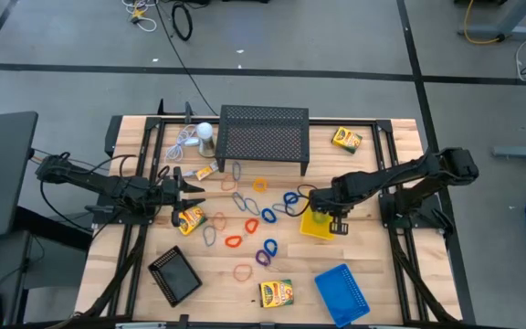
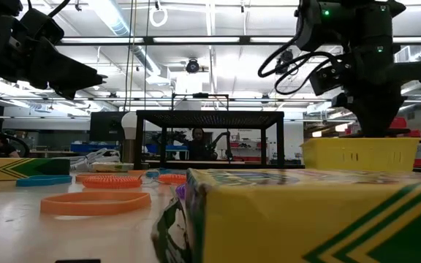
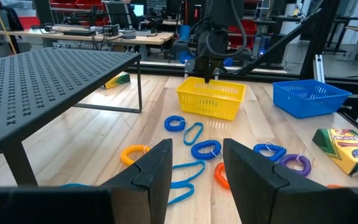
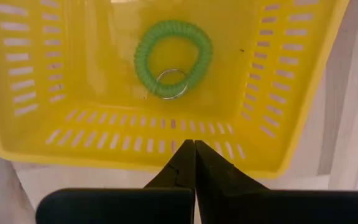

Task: Pick & Place Office Desk Supplies
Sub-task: Adjust the yellow basket on the table, then put the blue spring keychain into the yellow basket

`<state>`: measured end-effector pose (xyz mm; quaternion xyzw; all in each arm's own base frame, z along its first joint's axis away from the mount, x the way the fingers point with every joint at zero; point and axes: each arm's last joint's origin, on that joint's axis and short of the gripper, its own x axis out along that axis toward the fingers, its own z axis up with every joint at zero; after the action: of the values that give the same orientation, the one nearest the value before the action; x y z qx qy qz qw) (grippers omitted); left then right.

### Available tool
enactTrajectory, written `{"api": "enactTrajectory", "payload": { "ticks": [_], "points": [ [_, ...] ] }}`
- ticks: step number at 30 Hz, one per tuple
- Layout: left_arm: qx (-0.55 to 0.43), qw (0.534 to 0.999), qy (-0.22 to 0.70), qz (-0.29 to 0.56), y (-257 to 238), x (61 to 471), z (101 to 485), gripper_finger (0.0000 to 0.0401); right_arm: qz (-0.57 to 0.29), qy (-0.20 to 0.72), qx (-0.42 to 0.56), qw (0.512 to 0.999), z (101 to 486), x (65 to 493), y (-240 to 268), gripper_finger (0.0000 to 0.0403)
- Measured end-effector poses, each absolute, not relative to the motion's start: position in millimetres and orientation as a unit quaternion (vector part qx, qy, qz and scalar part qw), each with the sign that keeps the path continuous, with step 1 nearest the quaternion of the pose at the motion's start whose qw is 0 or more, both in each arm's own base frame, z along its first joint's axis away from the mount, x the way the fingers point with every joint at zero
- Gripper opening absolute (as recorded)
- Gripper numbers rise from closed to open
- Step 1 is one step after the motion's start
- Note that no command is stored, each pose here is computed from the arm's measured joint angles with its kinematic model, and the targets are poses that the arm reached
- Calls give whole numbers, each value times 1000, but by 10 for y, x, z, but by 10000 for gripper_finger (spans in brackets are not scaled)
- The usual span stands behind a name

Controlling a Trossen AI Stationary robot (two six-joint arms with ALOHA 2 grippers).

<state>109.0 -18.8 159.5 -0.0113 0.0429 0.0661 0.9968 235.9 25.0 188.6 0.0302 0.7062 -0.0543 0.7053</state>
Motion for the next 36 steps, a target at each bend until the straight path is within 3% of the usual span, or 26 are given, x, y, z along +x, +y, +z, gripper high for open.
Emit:
{"api": "enactTrajectory", "payload": {
  "ticks": [4,9,14,19,25,36],
  "points": [
    [-11,997,43,66,-188,1090,1594,149,-58,690,19,721,1887,2400,247,0],
    [-10,997,43,66,-188,1090,1594,149,-20,616,-5,787,2007,2622,264,7],
    [-11,997,43,66,-188,1090,1594,149,7,545,-62,836,2145,2805,274,50],
    [-8,997,43,66,-188,1090,1594,149,17,508,-123,852,2149,2910,252,115],
    [-3,997,41,66,-188,1090,1599,149,18,538,-145,830,1870,3061,139,172],
    [-3,997,40,65,-188,1091,1601,149,40,626,-158,762,1651,3445,-62,180]
  ]
}}
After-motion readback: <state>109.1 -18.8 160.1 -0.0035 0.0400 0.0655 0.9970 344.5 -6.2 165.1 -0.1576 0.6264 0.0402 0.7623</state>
